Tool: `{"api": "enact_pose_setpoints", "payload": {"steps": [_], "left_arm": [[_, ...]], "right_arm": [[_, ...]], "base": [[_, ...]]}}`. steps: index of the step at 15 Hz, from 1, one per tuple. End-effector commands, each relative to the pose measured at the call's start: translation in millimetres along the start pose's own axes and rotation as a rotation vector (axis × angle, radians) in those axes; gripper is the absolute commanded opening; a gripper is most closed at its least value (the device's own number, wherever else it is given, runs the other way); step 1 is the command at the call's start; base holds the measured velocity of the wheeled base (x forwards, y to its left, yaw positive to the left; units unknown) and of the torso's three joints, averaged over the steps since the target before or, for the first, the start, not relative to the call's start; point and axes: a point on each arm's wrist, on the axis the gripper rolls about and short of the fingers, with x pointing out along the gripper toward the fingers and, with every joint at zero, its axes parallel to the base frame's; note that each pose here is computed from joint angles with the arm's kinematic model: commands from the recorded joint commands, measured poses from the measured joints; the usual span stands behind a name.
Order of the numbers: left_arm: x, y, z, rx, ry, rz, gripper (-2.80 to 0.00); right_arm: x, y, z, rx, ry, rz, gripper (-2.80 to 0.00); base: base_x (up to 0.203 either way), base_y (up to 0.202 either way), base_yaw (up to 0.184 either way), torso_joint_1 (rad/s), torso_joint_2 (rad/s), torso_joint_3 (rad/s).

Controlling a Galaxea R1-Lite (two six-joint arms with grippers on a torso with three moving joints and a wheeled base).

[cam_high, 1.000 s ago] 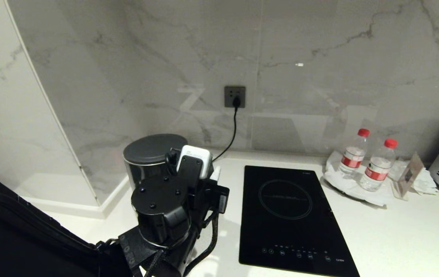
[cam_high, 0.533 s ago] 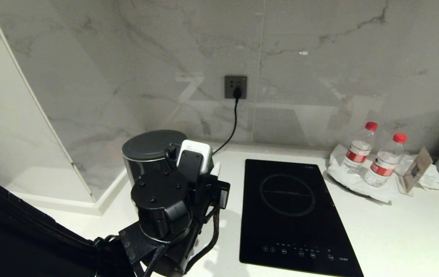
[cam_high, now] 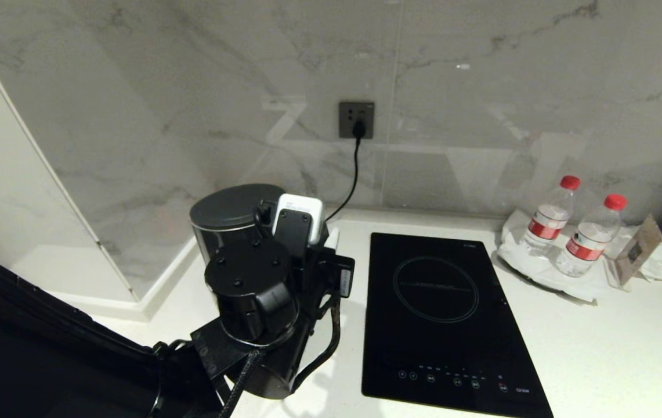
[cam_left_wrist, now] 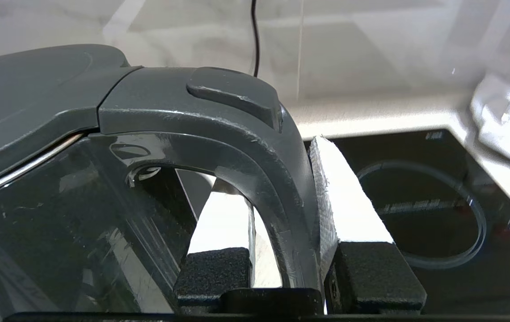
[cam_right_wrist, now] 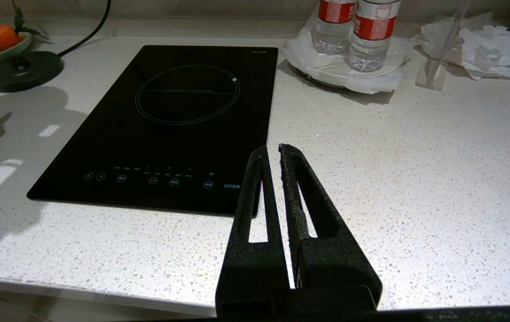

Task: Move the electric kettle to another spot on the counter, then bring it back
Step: Place it on the power base

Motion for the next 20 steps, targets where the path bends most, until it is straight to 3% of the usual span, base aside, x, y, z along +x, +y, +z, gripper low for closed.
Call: {"api": "enact_pose_setpoints", "payload": {"steps": [1,4,8,13,20], "left_arm": [[14.4,-10.2,6.1,-0.021,-0.025,0.013,-2.8],[45.3,-23.3,12.6,-0.052,-0.063,0.062,-2.8],[76.8,-38.4,-8.8,-0.023,-0.031,0.073,-2.8],[78.4,-39.3,-13.8,0.012,0.011,0.069,-2.8],[76.4,-38.7,-3.5,-0.004,-0.008,0.079,-2.8]], "right_arm": [[0.1,0.0,0.0,-0.001,0.001,0.0,-2.8],[0.1,0.0,0.0,-0.001,0.001,0.0,-2.8],[0.1,0.0,0.0,-0.001,0.001,0.0,-2.8],[0.1,0.0,0.0,-0.001,0.001,0.001,-2.8],[0.1,0.0,0.0,-0.001,0.001,0.001,-2.8]], "base": [[0.0,0.0,0.0,0.0,0.0,0.0],[0.0,0.0,0.0,0.0,0.0,0.0],[0.0,0.0,0.0,0.0,0.0,0.0],[0.0,0.0,0.0,0.0,0.0,0.0],[0.11,0.0,0.001,0.001,0.0,0.002]]}}
